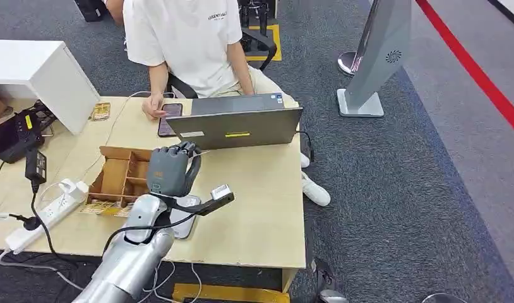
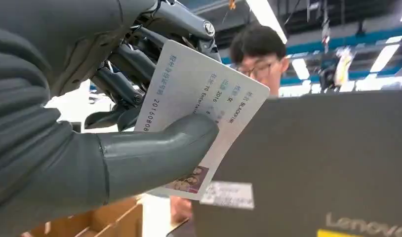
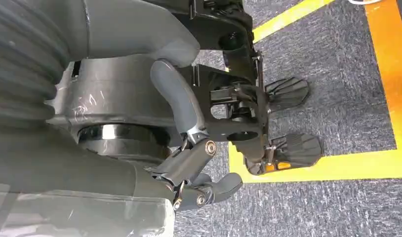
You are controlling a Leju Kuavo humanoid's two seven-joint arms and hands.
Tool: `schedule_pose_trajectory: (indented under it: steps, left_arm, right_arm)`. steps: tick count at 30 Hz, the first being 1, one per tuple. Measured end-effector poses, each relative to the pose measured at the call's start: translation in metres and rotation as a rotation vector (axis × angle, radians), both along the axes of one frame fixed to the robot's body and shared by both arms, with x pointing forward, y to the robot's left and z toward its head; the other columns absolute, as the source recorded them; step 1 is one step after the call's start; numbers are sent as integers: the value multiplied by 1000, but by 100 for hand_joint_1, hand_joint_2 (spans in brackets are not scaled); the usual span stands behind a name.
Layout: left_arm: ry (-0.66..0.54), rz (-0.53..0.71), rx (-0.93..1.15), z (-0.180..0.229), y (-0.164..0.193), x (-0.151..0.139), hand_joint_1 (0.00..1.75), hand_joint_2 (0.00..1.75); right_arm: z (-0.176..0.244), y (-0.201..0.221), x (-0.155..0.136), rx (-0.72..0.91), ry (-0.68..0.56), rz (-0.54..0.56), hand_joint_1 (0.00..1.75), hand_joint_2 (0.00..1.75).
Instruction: Pass the card to the sensor for recognition and then transmit it.
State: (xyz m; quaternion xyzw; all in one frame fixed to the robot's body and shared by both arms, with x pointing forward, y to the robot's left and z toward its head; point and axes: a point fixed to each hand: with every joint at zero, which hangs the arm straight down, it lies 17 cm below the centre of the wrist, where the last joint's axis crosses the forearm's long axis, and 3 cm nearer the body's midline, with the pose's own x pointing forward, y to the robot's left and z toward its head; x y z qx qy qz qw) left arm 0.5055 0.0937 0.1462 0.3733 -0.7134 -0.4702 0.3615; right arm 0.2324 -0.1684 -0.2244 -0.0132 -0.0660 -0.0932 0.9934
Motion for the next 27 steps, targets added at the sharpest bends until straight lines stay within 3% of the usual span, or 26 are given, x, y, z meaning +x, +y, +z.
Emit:
schedule_pose_trajectory:
  steps: [16,27]
  left_arm:
    - [227,83,138,-59,8,1,175,175]
    - [270,80,170,-83,5,-19,175,175]
  right_arm:
    - [-9,-15,-16,-3,26,-54,0,175]
    - [-14,-22,-26,1,28,-107,0,175]
